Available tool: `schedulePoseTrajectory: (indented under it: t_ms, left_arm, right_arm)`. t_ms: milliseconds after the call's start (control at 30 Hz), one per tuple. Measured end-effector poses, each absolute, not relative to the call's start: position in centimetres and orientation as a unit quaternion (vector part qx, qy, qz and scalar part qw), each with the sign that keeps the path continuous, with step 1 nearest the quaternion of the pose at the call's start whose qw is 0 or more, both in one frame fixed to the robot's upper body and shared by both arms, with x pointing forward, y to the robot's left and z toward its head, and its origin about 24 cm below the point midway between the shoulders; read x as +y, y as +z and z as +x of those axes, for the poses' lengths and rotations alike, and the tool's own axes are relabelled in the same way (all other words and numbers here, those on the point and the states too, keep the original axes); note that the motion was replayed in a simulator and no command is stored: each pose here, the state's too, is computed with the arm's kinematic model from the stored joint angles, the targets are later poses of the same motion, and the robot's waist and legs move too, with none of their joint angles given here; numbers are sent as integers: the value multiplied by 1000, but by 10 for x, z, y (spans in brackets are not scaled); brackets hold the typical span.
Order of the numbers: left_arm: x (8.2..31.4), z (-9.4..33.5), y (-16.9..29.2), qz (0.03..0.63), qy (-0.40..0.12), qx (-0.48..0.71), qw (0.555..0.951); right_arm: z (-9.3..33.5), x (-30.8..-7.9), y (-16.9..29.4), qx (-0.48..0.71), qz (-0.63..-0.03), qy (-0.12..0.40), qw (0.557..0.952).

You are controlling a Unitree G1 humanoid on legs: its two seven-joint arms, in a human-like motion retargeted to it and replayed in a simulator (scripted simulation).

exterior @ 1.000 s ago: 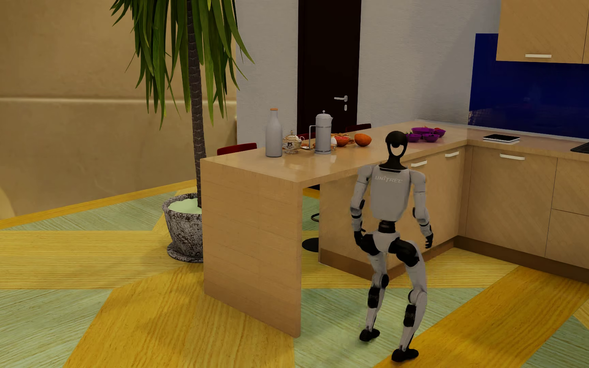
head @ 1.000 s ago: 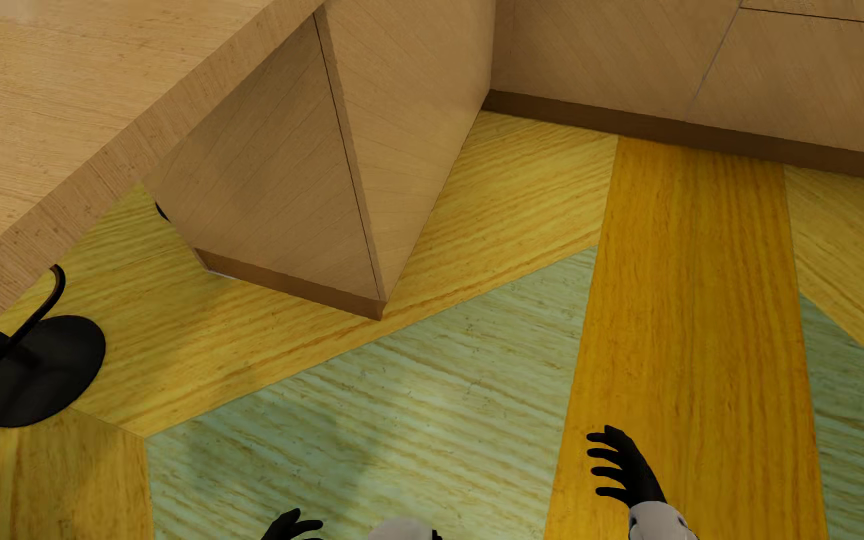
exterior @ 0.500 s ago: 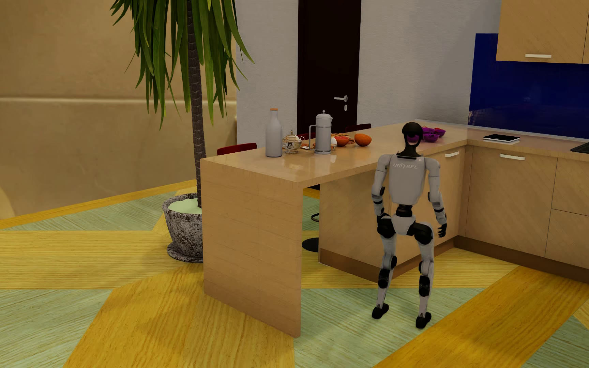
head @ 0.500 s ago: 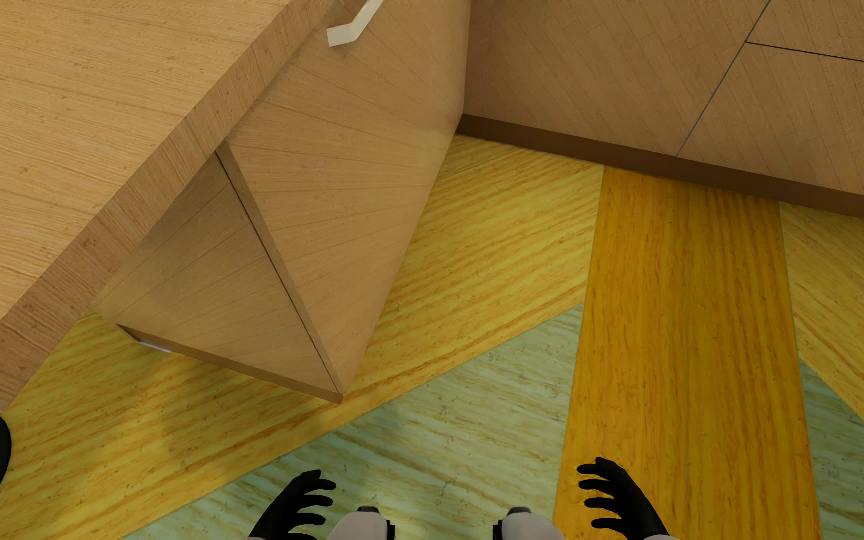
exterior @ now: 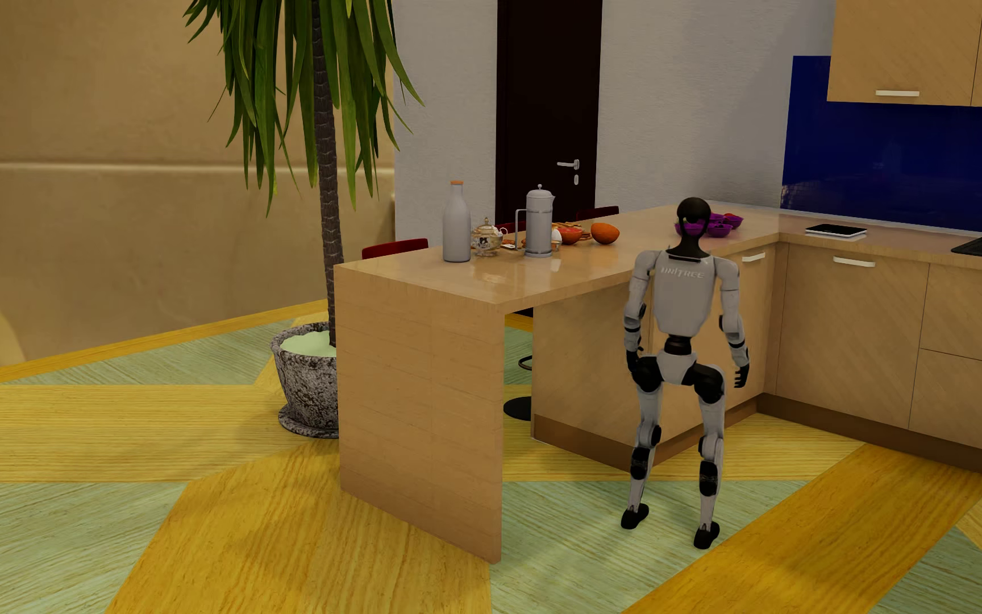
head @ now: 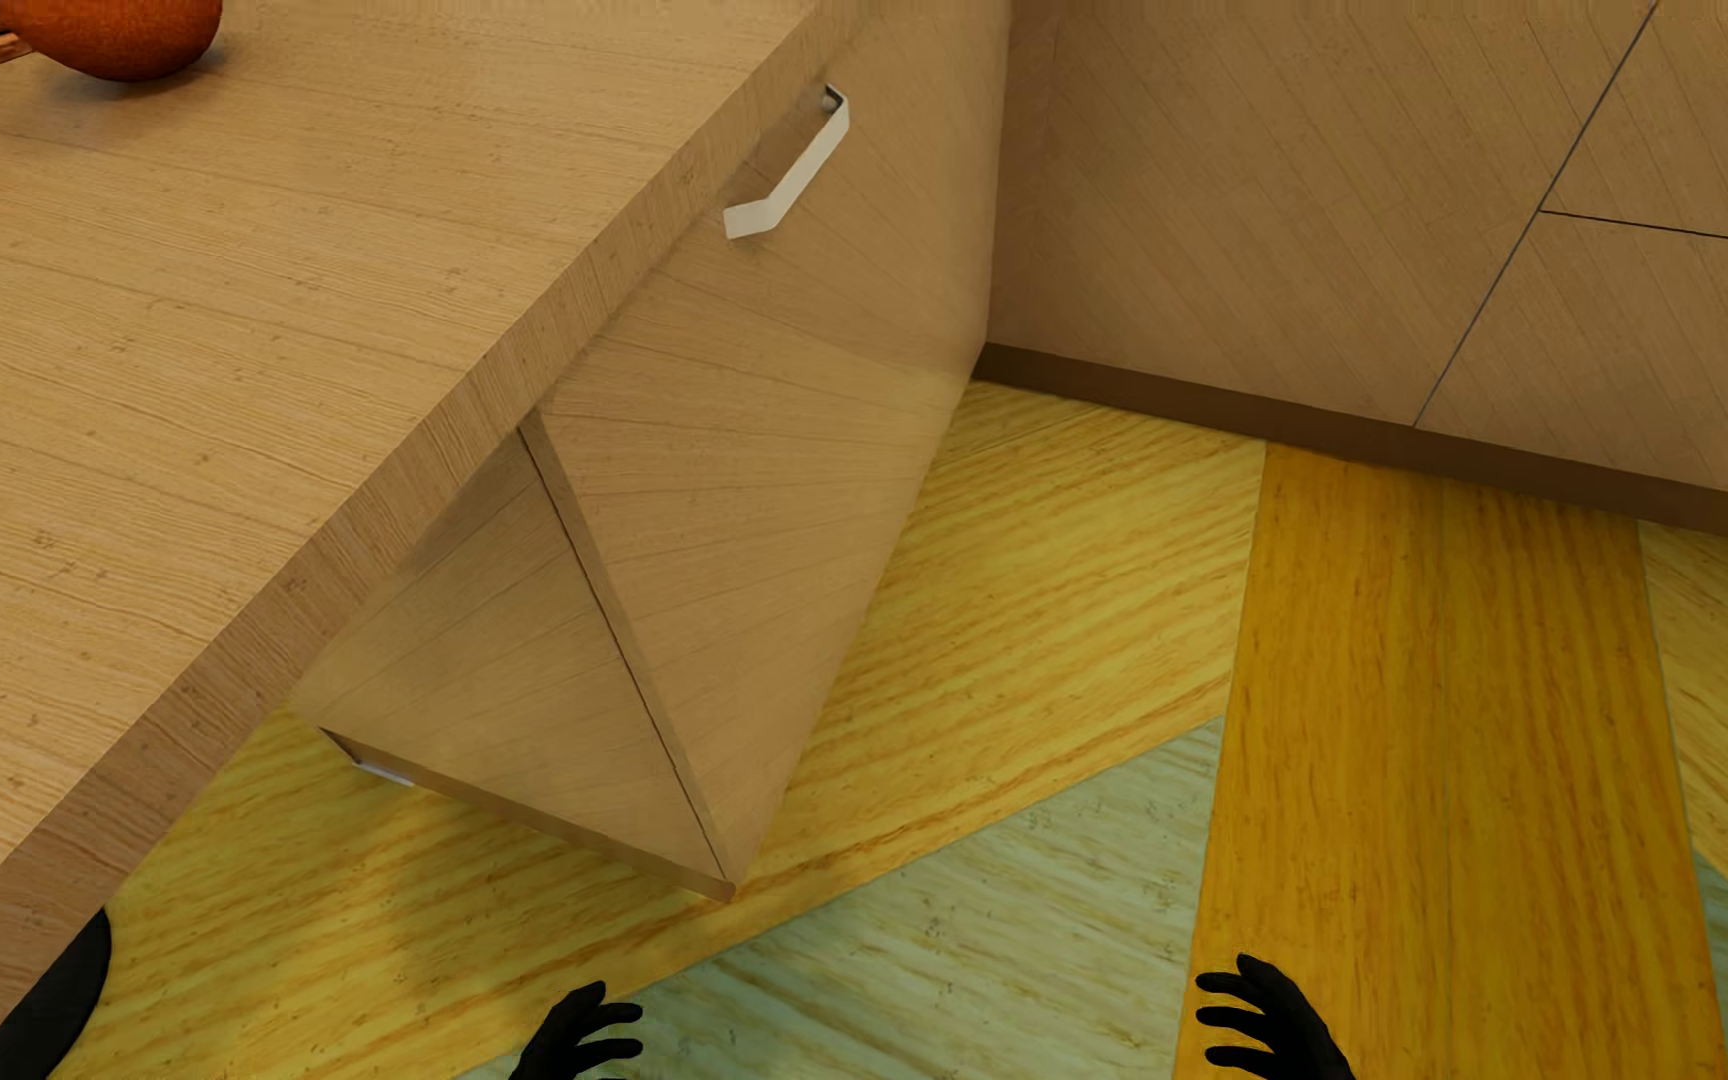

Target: Circle the corner

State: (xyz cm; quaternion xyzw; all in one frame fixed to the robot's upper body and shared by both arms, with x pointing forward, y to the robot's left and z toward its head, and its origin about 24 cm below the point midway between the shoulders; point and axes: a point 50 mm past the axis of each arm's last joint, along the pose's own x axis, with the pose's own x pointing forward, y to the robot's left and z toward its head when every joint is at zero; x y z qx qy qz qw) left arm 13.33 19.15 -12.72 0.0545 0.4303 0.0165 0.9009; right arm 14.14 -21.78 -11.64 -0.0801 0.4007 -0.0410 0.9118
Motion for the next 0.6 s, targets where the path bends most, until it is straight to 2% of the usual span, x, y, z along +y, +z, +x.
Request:
schedulePoseTrajectory:
  t_ms: [67, 100, 167, 233, 300, 367, 433, 500, 600]
  left_arm:
    - [197, 124, -129, 52, 18, 439, 897]
    - [192, 118, -132, 50, 8, 451, 891]
    - [188, 118, -133, 46, -4, 463, 885]
    - [198, 111, -136, 51, 0, 482, 875]
    - [197, 120, -132, 56, 6, 470, 881]
    - [197, 123, -131, 56, 15, 455, 888]
    - [196, 130, -128, 63, 12, 443, 894]
    - [193, 126, -130, 56, 4, 450, 892]
    - [202, 115, -133, 55, 4, 471, 880]
  right_arm:
    - [157, -209, -108, 374, -92, -6, 923]
    - [159, -216, -106, 366, -102, -5, 925]
    - [161, -207, -105, 354, -101, 13, 930]
    - [159, -200, -108, 366, -82, 12, 927]
    - [159, -195, -110, 373, -69, 11, 925]
    - [148, -213, -112, 388, -82, -3, 918]
    - [150, -214, -112, 393, -90, -4, 915]
    - [148, -211, -111, 385, -86, -10, 919]
    - [160, -195, -110, 374, -73, 7, 925]
